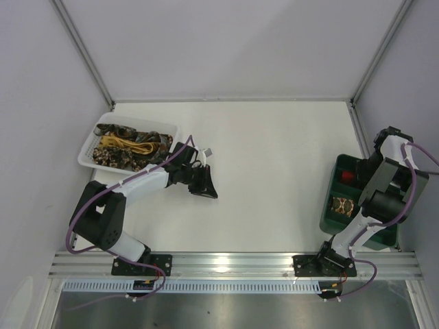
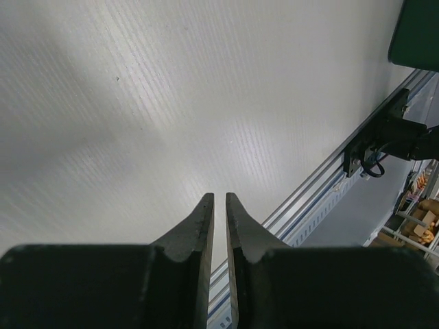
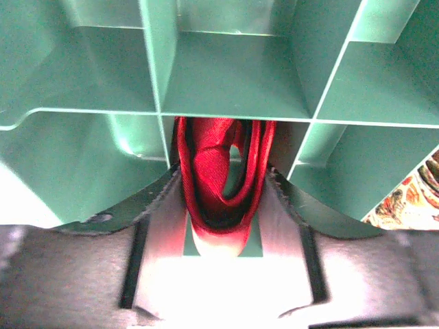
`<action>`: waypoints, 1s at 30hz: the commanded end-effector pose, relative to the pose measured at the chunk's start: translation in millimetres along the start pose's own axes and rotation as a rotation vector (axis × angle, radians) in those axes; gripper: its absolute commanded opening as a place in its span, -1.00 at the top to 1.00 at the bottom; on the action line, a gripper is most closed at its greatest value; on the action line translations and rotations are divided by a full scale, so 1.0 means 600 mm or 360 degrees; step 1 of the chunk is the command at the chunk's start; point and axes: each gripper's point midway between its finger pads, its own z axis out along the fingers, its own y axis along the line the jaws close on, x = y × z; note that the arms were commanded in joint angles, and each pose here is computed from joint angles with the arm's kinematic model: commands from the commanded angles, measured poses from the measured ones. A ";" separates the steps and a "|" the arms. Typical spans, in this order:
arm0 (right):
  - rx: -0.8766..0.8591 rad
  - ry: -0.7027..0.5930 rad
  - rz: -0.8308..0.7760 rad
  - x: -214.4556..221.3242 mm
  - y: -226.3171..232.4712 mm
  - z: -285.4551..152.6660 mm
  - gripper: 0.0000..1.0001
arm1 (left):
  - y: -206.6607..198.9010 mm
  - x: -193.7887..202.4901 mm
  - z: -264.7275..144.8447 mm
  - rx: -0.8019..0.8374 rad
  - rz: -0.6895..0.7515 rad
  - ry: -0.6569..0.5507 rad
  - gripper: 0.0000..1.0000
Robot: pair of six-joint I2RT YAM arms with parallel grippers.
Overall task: Roll the ties
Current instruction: Place the rolled tie into the container
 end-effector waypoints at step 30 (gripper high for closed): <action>-0.0246 -0.0278 -0.0765 0.002 0.000 -0.225 -0.99 | -0.004 -0.010 -0.019 0.0097 0.0081 -0.0047 0.49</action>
